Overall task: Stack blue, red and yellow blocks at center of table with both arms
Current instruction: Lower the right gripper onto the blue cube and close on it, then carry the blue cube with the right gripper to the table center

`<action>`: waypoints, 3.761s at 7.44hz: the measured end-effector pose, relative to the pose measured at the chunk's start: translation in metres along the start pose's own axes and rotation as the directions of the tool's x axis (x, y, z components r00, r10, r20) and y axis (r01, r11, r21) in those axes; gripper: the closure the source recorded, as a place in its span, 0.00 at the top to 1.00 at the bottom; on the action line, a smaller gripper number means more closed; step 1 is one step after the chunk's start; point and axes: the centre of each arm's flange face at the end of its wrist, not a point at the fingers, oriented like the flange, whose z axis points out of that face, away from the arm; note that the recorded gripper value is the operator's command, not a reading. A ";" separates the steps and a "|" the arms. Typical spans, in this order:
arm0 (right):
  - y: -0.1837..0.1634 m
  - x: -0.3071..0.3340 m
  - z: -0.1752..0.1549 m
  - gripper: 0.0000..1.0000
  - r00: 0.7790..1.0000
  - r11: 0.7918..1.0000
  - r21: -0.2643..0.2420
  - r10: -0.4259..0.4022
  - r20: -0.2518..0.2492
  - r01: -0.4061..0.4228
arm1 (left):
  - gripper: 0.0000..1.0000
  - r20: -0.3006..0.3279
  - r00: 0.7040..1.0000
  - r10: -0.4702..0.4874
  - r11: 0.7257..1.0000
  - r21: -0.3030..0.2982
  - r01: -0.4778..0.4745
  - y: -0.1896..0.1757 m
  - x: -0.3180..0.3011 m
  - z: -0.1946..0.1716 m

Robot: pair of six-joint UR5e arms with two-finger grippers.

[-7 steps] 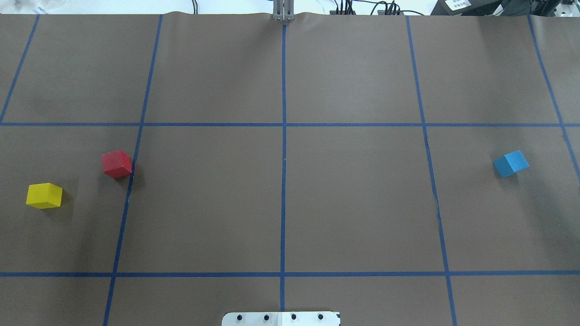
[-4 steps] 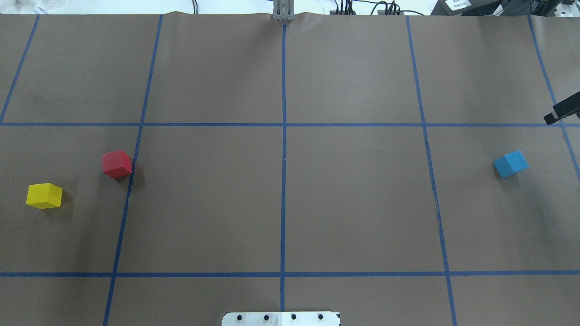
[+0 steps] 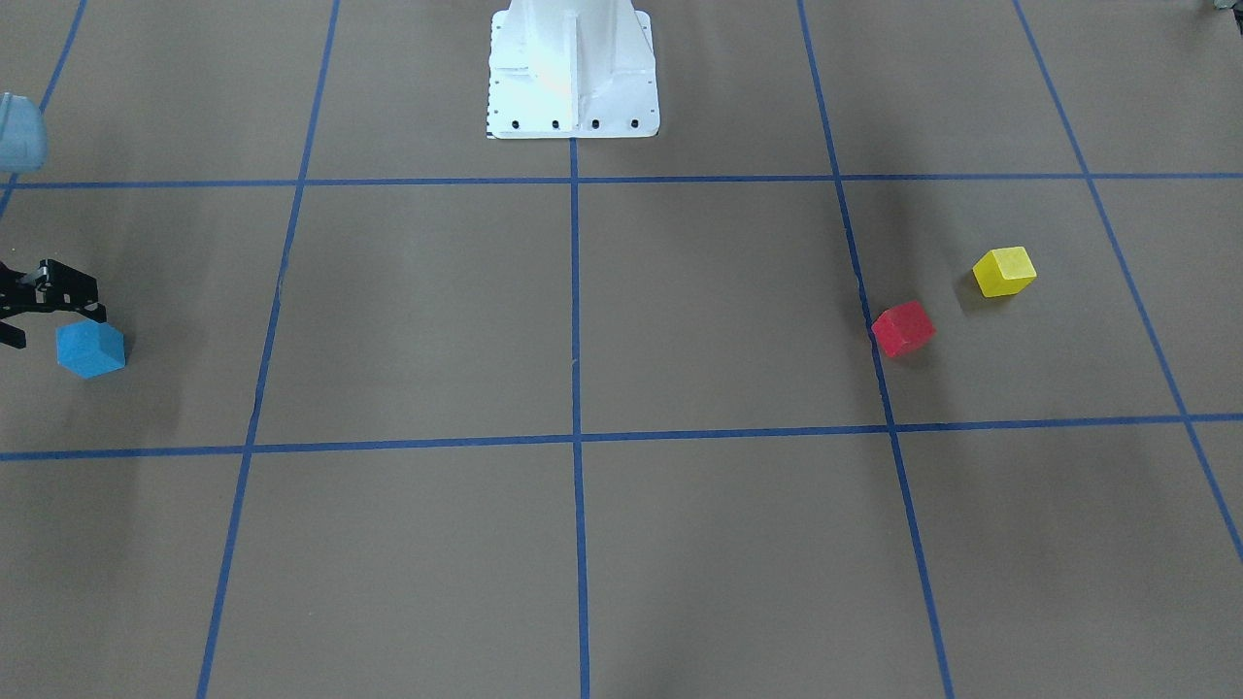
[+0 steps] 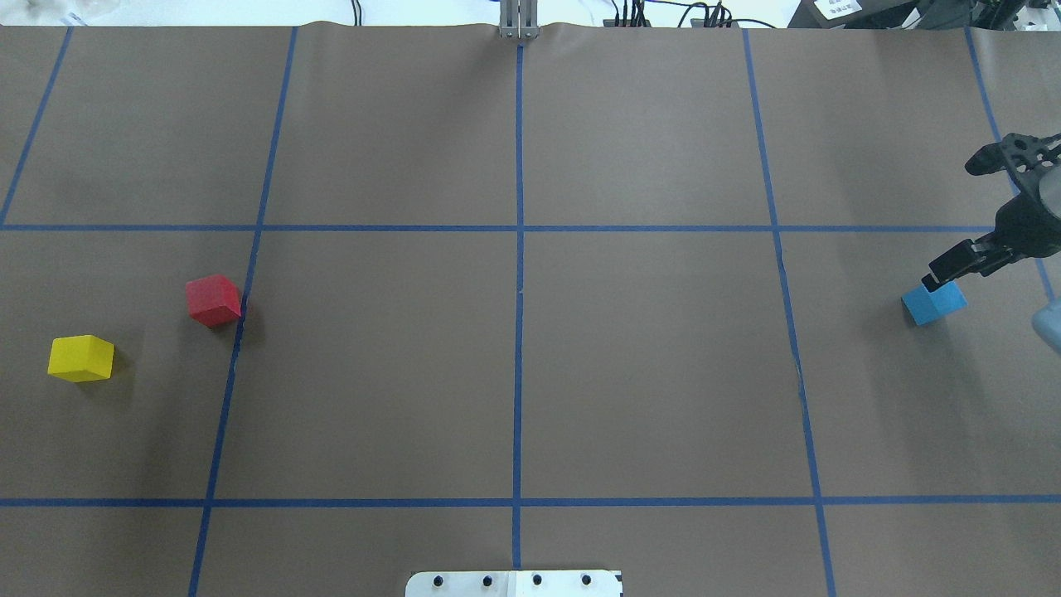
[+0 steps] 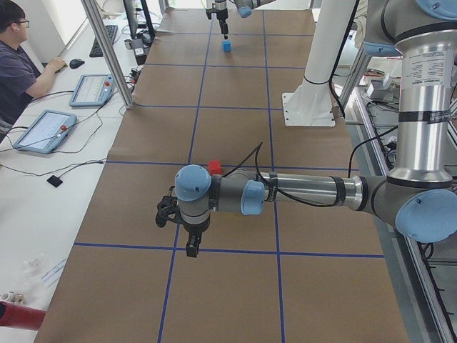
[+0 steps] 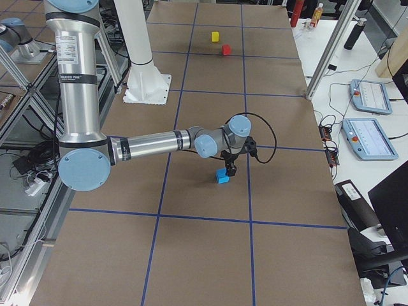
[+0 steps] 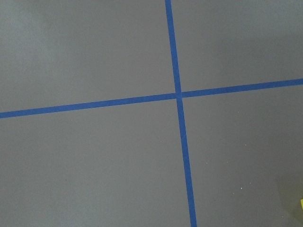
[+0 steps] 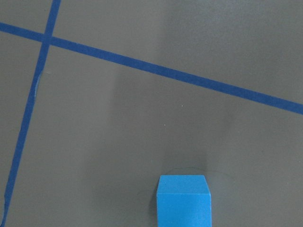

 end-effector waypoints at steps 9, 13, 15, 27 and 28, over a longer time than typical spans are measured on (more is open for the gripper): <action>-0.024 -0.002 0.061 0.00 0.997 0.997 -0.083 -0.011 -0.070 0.005 | 0.99 0.002 1.000 -0.001 1.000 -0.001 0.001 -0.001 0.000 0.000; -0.044 -0.019 0.013 0.00 0.999 0.999 -0.035 -0.002 -0.036 0.001 | 0.99 0.003 1.000 0.001 1.000 0.001 -0.001 -0.002 0.001 -0.001; -0.109 -0.094 -0.050 0.00 0.999 0.998 -0.050 0.038 -0.024 -0.039 | 0.99 0.003 1.000 0.016 1.000 0.013 -0.016 -0.006 0.004 -0.004; -0.218 -0.532 0.052 0.00 0.943 0.941 -0.068 0.332 -0.015 -0.333 | 0.99 -0.003 0.997 0.071 0.997 0.038 -0.071 -0.014 0.015 0.002; -0.217 -0.534 0.058 0.00 0.943 0.941 -0.068 0.331 -0.018 -0.332 | 0.99 -0.003 0.997 0.072 0.997 0.039 -0.072 -0.014 0.015 0.002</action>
